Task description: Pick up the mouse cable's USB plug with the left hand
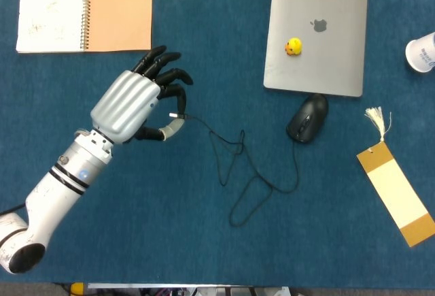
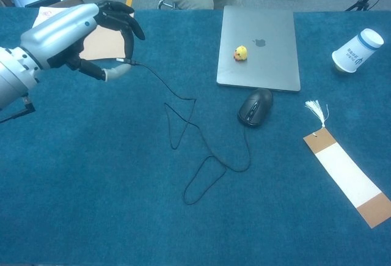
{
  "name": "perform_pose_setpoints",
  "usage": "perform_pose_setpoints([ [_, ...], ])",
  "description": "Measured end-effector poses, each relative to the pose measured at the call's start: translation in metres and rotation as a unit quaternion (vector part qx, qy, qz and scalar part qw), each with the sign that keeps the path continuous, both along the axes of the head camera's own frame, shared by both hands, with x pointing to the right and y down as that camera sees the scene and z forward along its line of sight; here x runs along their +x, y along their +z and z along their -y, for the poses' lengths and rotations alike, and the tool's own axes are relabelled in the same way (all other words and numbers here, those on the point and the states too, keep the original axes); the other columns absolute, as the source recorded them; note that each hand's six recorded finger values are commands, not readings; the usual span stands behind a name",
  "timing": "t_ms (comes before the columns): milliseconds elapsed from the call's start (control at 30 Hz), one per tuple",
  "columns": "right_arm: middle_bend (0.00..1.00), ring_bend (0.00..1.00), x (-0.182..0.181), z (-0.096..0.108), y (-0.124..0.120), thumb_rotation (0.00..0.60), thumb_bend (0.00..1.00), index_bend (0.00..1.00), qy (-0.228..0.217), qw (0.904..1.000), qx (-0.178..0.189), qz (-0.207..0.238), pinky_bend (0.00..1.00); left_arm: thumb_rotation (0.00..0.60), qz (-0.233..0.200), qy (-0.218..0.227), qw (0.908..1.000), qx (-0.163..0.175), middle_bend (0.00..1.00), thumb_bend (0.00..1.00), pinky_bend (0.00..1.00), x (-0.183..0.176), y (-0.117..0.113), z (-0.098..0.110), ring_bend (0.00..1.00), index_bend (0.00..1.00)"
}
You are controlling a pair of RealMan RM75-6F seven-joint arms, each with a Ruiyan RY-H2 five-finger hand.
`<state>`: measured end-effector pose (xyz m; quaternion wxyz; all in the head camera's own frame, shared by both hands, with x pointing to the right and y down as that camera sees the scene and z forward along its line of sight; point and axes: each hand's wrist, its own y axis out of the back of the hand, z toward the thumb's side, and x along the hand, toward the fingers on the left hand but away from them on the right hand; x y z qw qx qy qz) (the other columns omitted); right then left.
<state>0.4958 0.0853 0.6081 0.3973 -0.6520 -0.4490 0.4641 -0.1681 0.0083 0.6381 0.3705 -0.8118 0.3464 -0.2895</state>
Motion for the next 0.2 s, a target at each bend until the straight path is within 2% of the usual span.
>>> perform_pose_setpoints([
  [200, 0.49, 0.35, 0.0004, -0.0006, 0.0008, 0.600, 0.37, 0.70, 0.000, 1.0000, -0.001, -0.003, 0.43, 0.600, 0.000, 0.003, 1.0000, -0.001, 0.31, 0.34, 0.00, 0.0024, -0.0004, 0.0000, 0.09, 0.57],
])
